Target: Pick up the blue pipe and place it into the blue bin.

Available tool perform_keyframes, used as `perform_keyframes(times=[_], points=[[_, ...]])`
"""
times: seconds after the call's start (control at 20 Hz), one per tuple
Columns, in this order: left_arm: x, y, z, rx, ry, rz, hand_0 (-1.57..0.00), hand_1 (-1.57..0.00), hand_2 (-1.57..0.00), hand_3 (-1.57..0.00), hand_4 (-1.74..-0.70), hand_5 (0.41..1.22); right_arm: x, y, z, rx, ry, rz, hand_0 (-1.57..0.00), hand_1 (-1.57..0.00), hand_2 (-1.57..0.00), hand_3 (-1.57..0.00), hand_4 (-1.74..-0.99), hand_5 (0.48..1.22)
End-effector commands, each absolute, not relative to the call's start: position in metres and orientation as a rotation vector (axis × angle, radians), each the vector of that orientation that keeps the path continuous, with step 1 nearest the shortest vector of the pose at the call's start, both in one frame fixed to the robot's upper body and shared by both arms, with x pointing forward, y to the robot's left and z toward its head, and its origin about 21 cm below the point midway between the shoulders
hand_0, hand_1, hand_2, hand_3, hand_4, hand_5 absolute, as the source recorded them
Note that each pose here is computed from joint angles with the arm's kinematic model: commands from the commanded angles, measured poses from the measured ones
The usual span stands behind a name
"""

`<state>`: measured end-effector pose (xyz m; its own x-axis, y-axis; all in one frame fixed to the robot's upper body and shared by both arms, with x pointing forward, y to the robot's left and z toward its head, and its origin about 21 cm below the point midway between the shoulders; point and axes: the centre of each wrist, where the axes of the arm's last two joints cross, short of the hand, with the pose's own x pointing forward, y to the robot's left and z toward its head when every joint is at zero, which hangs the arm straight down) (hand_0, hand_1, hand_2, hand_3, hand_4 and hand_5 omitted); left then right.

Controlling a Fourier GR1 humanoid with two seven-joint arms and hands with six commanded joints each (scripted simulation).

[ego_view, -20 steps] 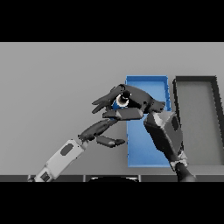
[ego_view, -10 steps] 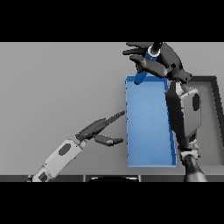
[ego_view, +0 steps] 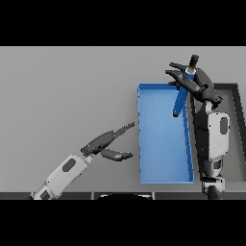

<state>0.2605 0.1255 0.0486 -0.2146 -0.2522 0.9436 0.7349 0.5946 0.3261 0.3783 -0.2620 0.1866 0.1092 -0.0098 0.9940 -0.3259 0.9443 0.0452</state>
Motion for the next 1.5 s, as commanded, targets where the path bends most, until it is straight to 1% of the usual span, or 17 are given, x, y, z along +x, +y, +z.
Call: perform_keyframes(times=[0.0, 0.15, 0.2, 0.25, 0.3, 0.45, 0.5, 0.55, 0.6, 0.65, 0.7, 0.8, 0.9, 1.0, 1.1, 1.25, 1.45], points=[[0.26, 0.126, 0.048, -0.427, -1.531, -0.957, 0.0, 0.0, 0.0, 0.0, -0.83, 0.468, 0.375, -0.266, 0.176, 0.268, -1.422, 0.213, -1.57, -1.57, -1.57, -1.57, -1.499, 1.221], [0.259, 0.121, 0.048, -0.429, -1.526, -0.959, 0.0, 0.0, 0.0, 0.0, -0.83, 0.47, 0.366, -0.274, 0.138, 0.185, -1.294, 0.139, -1.57, -1.57, -1.57, -1.57, -1.499, 1.221], [0.258, 0.121, 0.049, -0.435, -1.527, -0.963, 0.0, 0.0, 0.0, 0.0, -0.83, 0.47, 0.363, -0.277, 0.131, 0.159, -1.262, 0.141, -1.57, -1.57, -1.57, -1.35, -1.548, 1.221], [0.258, 0.122, 0.049, -0.426, -1.53, -0.963, 0.0, 0.0, 0.0, 0.0, -0.83, 0.47, 0.359, -0.278, 0.124, 0.143, -1.229, 0.148, -1.57, -1.57, -1.57, -1.08, -1.586, 1.221], [0.257, 0.122, 0.048, -0.434, -1.53, -0.957, 0.0, 0.0, 0.0, 0.0, -0.83, 0.471, 0.353, -0.278, 0.114, 0.125, -1.191, 0.166, -1.57, -1.57, -1.57, -1.18, -1.569, 1.221], [0.255, 0.122, 0.046, -0.435, -1.523, -0.964, 0.0, 0.0, 0.0, 0.0, -0.83, 0.475, 0.343, -0.274, 0.089, 0.094, -1.08, 0.195, -1.57, -1.57, -1.57, -0.69, -1.653, 1.205], [0.256, 0.121, 0.047, -0.43, -1.52, -0.966, 0.0, 0.0, 0.0, 0.0, -0.83, 0.474, 0.339, -0.273, 0.088, 0.081, -1.079, 0.191, -1.57, -1.57, -1.57, -0.87, -1.617, 1.194], [0.255, 0.119, 0.049, -0.439, -1.523, -0.962, 0.0, 0.0, 0.0, 0.0, -0.83, 0.474, 0.338, -0.272, 0.082, 0.074, -1.025, 0.183, -1.57, -1.57, -1.57, -1.01, -1.583, 1.199], [0.255, 0.121, 0.048, -0.429, -1.521, -0.963, 0.0, 0.0, 0.0, 0.0, -0.83, 0.474, 0.338, -0.273, 0.075, 0.076, -0.975, 0.14, -1.46, -1.38, -1.33, -0.81, -1.534, 1.19], [0.256, 0.118, 0.05, -0.429, -1.525, -0.96, 0.0, 0.0, 0.0, 0.0, -0.83, 0.476, 0.338, -0.273, 0.07, 0.085, -0.922, 0.133, -1.17, -1.11, -1.07, -0.65, -1.477, 1.178], [0.258, 0.118, 0.051, -0.427, -1.526, -0.963, 0.0, 0.0, 0.0, 0.0, -0.83, 0.476, 0.338, -0.272, 0.067, 0.099, -0.876, 0.122, -0.94, -0.88, -0.85, -0.52, -1.404, 1.159], [0.257, 0.118, 0.05, -0.431, -1.52, -0.962, 0.0, 0.0, 0.0, 0.0, -0.83, 0.476, 0.338, -0.268, 0.068, 0.11, -0.812, 0.127, -0.6, -0.57, -0.55, -0.33, -1.302, 1.182], [0.257, 0.121, 0.05, -0.439, -1.534, -0.957, 0.0, 0.0, 0.0, 0.0, -0.83, 0.477, 0.333, -0.264, 0.074, 0.102, -0.816, 0.254, -0.38, -0.36, -0.35, -0.21, -1.234, 1.091], [0.259, 0.122, 0.052, -0.427, -1.53, -0.953, 0.0, 0.0, 0.0, 0.0, -0.83, 0.477, 0.331, -0.262, 0.081, 0.049, -0.849, 0.381, -0.25, -0.23, -0.22, -0.13, -1.204, 1.002], [0.257, 0.124, 0.05, -0.432, -1.526, -0.957, 0.0, 0.0, 0.0, 0.0, -0.83, 0.473, 0.328, -0.259, 0.083, 0.027, -0.836, 0.413, -0.16, -0.15, -0.14, -0.09, -1.196, 0.933], [0.254, 0.123, 0.046, -0.435, -1.521, -0.96, 0.0, 0.0, 0.0, 0.0, -0.83, 0.471, 0.328, -0.254, 0.082, 0.01, -0.831, 0.441, -0.1, -0.08, -0.07, -0.04, -1.188, 0.861], [0.256, 0.119, 0.049, -0.422, -1.524, -0.959, 0.0, 0.0, 0.0, 0.0, -0.83, 0.472, 0.328, -0.259, 0.08, -0.02, -0.831, 0.434, -0.04, -0.03, -0.03, -0.02, -1.182, 0.795]])
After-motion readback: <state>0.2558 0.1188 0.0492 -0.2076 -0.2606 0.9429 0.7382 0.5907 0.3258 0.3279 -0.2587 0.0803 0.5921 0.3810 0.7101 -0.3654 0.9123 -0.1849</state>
